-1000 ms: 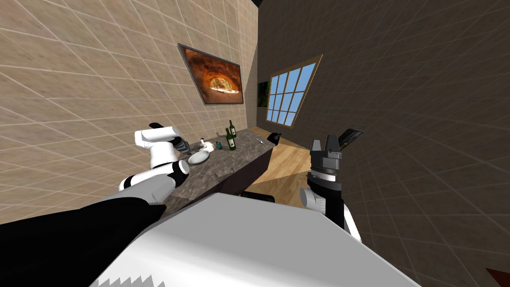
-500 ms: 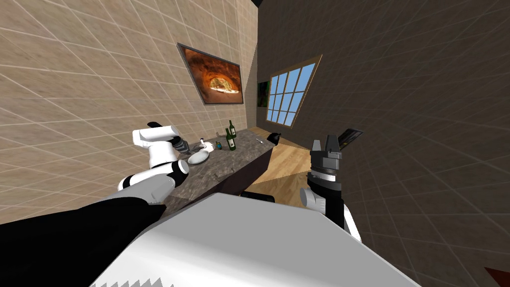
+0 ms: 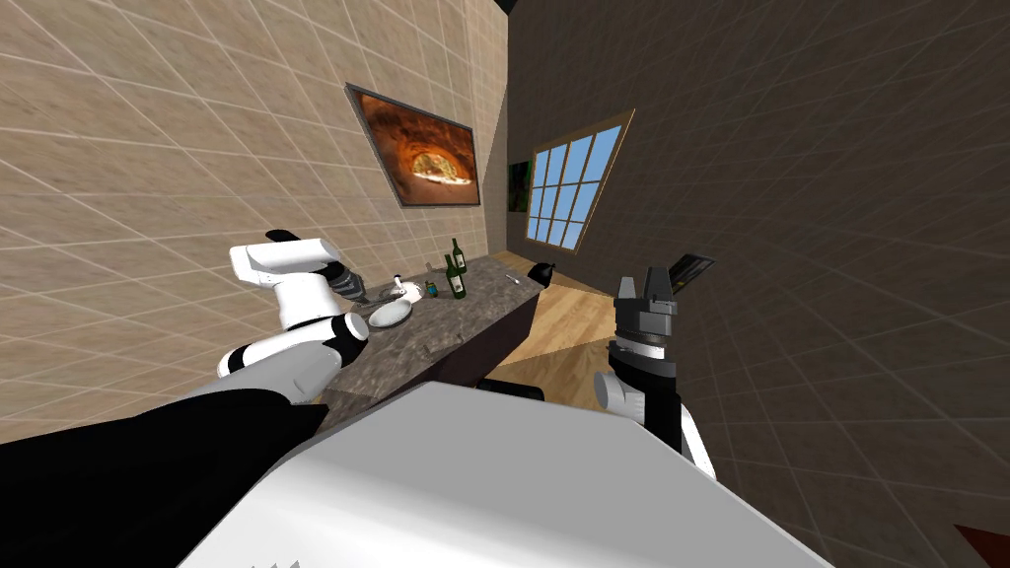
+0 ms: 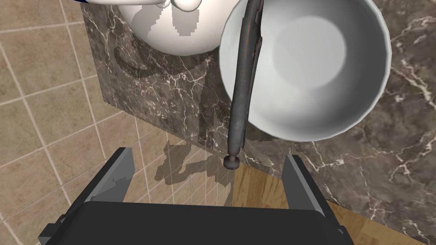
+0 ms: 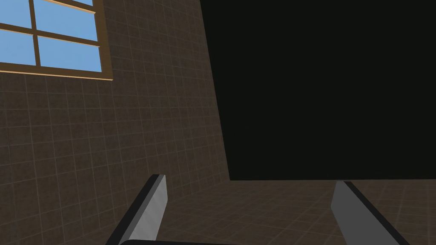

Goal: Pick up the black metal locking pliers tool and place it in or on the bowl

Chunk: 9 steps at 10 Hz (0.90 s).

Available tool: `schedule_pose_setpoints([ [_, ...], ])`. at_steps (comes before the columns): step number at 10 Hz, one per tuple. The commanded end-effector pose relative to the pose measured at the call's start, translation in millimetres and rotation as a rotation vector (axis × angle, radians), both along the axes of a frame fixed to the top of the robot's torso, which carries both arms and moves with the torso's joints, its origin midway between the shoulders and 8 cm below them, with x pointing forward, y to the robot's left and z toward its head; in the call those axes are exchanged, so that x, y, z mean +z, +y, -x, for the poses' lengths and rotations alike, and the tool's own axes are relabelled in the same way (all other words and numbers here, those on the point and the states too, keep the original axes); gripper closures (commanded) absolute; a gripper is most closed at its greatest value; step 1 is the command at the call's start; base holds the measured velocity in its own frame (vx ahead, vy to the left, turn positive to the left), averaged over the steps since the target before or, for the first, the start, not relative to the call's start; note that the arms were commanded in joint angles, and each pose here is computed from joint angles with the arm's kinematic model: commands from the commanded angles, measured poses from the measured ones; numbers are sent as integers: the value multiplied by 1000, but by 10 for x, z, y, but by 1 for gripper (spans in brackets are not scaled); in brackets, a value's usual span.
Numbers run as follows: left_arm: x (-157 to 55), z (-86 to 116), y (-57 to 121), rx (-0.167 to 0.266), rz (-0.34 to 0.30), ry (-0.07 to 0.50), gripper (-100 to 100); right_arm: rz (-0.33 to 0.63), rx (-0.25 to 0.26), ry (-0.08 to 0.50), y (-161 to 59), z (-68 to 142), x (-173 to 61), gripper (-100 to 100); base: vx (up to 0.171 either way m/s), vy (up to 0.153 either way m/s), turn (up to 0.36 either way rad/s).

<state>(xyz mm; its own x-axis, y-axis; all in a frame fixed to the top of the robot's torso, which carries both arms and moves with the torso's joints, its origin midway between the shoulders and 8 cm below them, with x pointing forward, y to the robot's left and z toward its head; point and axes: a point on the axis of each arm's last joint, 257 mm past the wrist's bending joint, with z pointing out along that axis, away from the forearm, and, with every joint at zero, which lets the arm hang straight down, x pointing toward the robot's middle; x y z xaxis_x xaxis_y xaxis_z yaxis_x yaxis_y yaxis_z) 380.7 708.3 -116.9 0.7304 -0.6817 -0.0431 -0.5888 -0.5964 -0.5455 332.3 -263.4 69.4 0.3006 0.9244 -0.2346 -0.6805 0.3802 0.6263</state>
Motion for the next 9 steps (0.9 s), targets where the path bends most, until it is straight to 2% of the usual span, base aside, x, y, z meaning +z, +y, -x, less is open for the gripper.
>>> schedule_pose_setpoints([
  [1, 100, 48, -6, 3, 2, 1, -100, 0, 0, 0, 0, 0, 0, 0, 11, 4, -17],
  [3, 133, 53, 10, 4, 0, -1, -100, 0, 0, 0, 0, 0, 0, 0, 9, 3, -11],
  [4, 137, 60, 6, 4, 2, 1, 0, 0, 0, 0, 0, 0, 0, 0, 0, 0, 0],
  [9, 136, 60, 7, 4, 2, 1, 0, 0, 0, 0, 0, 0, 0, 0, 0, 0, 0],
])
